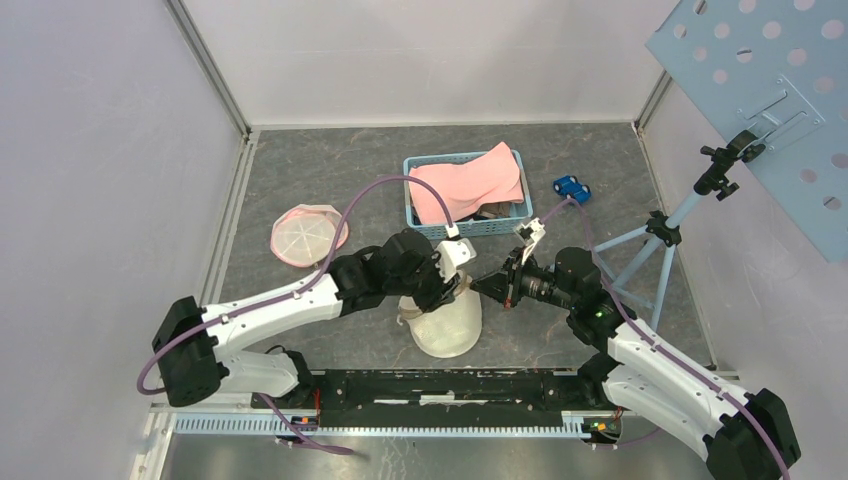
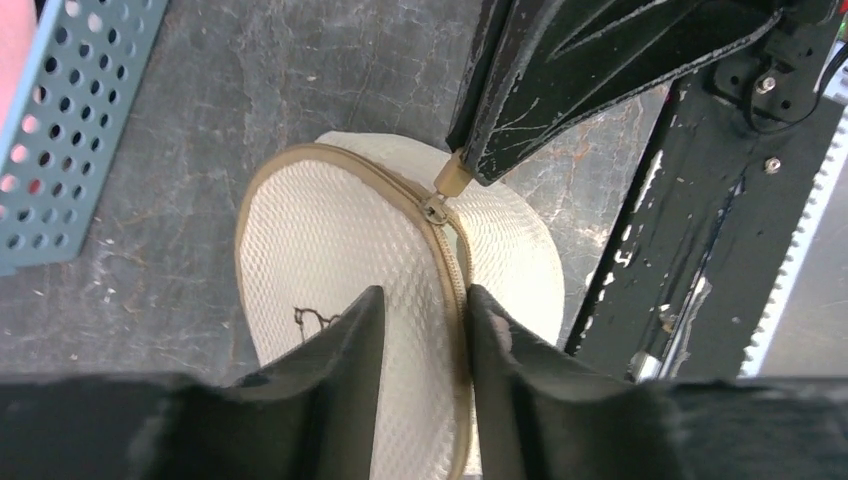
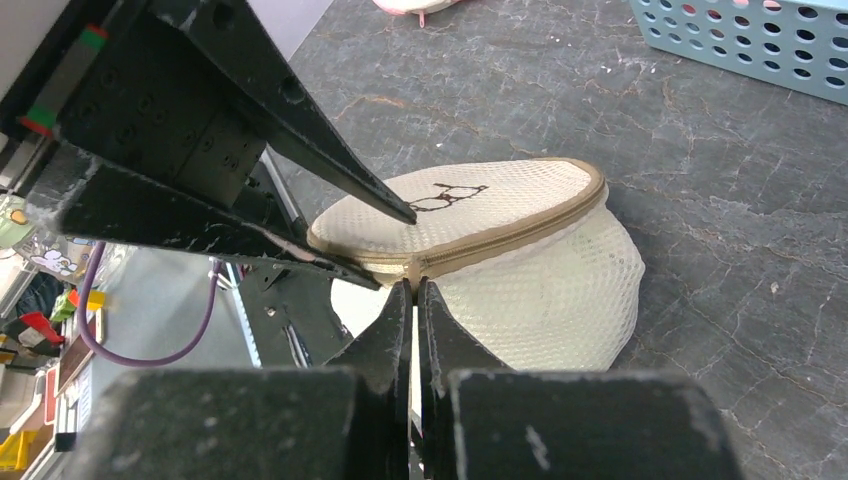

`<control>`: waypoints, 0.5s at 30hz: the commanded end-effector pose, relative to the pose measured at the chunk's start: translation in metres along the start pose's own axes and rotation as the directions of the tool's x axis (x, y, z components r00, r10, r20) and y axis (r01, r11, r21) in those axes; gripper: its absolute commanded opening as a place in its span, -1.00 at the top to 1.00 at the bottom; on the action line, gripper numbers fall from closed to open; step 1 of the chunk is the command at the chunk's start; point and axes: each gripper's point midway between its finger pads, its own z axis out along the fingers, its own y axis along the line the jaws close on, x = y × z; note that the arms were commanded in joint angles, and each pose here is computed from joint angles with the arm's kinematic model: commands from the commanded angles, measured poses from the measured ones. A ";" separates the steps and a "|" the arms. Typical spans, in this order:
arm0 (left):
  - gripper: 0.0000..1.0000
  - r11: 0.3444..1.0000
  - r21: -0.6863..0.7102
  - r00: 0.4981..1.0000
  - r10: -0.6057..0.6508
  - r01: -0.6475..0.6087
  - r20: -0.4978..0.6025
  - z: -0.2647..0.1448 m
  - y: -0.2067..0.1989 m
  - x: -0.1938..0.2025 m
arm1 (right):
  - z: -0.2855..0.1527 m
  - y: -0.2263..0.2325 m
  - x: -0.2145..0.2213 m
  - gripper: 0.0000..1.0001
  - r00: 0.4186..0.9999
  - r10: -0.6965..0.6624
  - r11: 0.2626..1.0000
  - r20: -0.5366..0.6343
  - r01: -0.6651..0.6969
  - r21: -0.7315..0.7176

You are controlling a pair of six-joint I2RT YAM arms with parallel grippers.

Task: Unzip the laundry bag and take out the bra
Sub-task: Unzip the laundry bag at the center of the board.

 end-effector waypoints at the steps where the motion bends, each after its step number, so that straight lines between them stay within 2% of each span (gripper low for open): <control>1: 0.34 1.000 0.002 0.997 -0.030 0.030 0.065 -0.004 -0.003 -0.019 | 0.001 0.004 -0.010 1.00 0.999 -0.030 0.999 0.035 0.031 -0.012; 2: 0.55 1.000 0.000 0.997 -0.029 0.029 0.066 -0.006 -0.003 -0.016 | 0.000 0.001 -0.011 1.00 0.999 -0.038 0.999 0.034 0.038 0.003; 4: 0.75 1.000 0.001 0.998 -0.018 0.018 0.068 -0.013 -0.004 -0.011 | 0.000 -0.002 -0.013 1.00 0.998 -0.048 0.998 0.031 0.047 0.030; 8: 0.93 0.999 -0.027 0.999 0.023 -0.023 0.024 -0.026 -0.001 0.011 | -0.003 -0.011 -0.017 1.00 0.997 -0.066 0.995 0.035 0.063 0.081; 11: 0.95 0.995 -0.091 0.999 0.034 -0.036 -0.017 -0.035 0.010 0.027 | -0.006 -0.020 -0.021 1.00 0.996 -0.081 0.989 0.033 0.076 0.126; 12: 0.93 0.994 -0.104 0.999 0.032 -0.034 -0.020 -0.037 0.012 0.029 | -0.006 -0.022 -0.022 1.00 0.995 -0.090 0.987 0.029 0.085 0.136; 13: 0.81 0.994 -0.109 0.999 0.029 -0.031 -0.020 -0.038 0.013 0.030 | -0.005 -0.023 -0.021 1.00 0.995 -0.092 0.987 0.023 0.088 0.135; 15: 0.33 0.995 -0.103 1.000 0.016 -0.018 -0.015 -0.037 0.011 0.027 | -0.003 -0.018 -0.019 1.00 0.996 -0.084 0.992 0.019 0.082 0.099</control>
